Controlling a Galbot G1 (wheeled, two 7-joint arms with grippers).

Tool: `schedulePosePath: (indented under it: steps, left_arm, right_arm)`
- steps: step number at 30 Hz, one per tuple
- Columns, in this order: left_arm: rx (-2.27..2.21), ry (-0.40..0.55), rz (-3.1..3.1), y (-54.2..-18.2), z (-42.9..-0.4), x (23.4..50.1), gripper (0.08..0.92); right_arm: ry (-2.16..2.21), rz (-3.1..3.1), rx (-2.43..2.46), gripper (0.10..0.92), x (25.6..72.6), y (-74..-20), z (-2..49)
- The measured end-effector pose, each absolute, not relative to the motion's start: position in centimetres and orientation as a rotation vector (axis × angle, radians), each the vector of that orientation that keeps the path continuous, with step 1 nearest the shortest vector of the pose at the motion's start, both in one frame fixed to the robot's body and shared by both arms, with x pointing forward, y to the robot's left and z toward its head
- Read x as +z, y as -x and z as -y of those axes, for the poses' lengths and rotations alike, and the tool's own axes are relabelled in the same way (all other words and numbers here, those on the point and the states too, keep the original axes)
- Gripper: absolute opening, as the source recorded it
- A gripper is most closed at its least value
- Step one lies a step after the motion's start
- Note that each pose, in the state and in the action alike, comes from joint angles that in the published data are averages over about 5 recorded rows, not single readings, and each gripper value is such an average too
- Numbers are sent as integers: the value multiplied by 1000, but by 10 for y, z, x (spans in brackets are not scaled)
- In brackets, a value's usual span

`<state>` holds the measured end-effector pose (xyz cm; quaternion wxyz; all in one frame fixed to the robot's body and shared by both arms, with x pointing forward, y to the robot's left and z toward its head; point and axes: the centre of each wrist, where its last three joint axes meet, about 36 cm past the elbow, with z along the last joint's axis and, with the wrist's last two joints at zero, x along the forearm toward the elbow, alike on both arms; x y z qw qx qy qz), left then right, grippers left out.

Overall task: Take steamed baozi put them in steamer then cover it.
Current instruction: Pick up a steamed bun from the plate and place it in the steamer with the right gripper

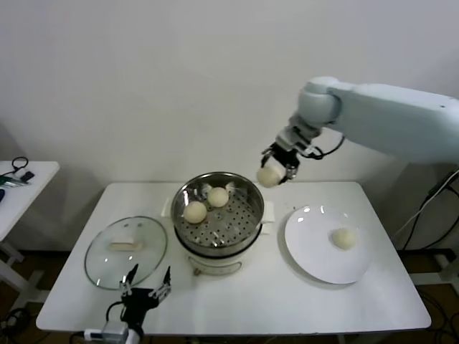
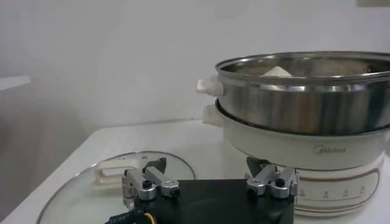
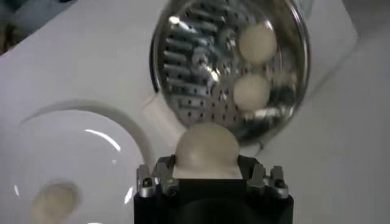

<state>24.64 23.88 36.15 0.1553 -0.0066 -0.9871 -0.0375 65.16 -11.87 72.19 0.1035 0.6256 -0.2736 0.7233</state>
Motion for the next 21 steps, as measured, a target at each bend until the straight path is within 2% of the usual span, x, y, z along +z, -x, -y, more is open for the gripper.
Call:
schedulePosePath:
  steps: [9, 21]
  left_arm:
    - [-99, -3, 2827, -242, -244, 361, 823]
    - [-97, -2, 2827, -241, -244, 362, 823]
  right_arm:
    - [-2024, 493, 2293, 679, 674, -627, 31]
    - [-2135, 356, 2320, 679, 604, -612, -4]
